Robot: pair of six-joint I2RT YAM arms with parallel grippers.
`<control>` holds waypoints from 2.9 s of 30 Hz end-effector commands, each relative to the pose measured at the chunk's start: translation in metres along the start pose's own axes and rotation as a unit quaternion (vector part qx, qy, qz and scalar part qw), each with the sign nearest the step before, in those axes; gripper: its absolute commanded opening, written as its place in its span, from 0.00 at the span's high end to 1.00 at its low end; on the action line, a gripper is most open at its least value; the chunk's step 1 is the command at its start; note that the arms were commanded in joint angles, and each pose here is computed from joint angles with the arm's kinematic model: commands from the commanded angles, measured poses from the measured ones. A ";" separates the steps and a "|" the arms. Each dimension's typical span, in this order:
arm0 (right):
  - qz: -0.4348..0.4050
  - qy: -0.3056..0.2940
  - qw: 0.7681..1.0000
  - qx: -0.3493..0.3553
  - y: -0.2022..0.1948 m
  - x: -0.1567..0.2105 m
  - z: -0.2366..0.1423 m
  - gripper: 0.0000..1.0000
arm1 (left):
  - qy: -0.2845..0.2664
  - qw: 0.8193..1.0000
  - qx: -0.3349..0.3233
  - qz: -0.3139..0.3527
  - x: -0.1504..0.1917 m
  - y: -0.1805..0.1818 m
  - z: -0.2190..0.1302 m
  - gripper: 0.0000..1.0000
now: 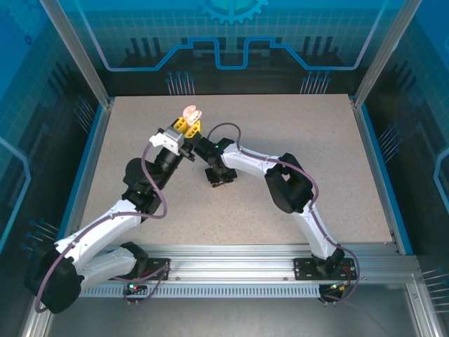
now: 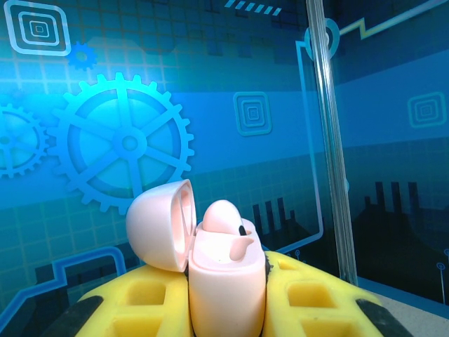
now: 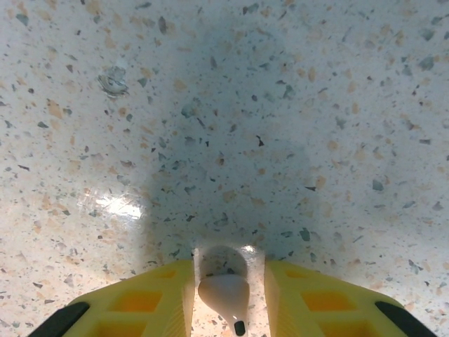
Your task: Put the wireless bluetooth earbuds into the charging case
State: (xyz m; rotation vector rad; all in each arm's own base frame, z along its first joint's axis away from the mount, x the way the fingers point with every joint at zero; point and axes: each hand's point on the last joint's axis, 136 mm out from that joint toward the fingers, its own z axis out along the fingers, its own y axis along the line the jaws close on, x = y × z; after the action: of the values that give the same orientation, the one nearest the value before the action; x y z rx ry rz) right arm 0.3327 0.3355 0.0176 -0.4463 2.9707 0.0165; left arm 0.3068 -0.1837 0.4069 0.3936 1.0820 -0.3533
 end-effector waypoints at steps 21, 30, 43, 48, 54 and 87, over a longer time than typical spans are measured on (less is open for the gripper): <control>0.032 -0.037 0.998 -0.030 -0.018 0.006 -0.037 0.82 | -0.030 0.999 0.004 -0.017 -0.029 0.003 0.000 1.00; 0.054 -0.113 0.991 -0.043 -0.049 0.000 -0.102 0.83 | -0.029 0.999 0.034 -0.017 -0.031 -0.007 0.000 1.00; 0.089 -0.317 0.941 -0.078 -0.115 -0.019 -0.277 0.82 | -0.027 0.991 0.127 0.032 -0.032 -0.058 0.003 1.00; 0.079 -0.409 0.904 -0.097 -0.122 -0.020 -0.356 0.81 | -0.019 0.989 0.144 0.035 -0.025 -0.073 0.005 1.00; 0.049 -0.494 0.856 -0.141 -0.113 -0.010 -0.426 0.81 | -0.009 0.989 0.148 0.031 -0.017 -0.079 0.007 1.00; -0.113 -0.554 0.761 -0.317 -0.009 0.026 -0.448 0.80 | 0.004 0.989 0.145 0.014 -0.009 -0.080 0.009 1.00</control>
State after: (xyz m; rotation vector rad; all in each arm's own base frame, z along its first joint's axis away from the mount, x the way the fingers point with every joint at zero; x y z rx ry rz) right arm 0.2572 0.2974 0.4492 -0.5407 1.6873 0.9012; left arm 0.2776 -0.2585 0.3872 0.6987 1.0771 -0.4714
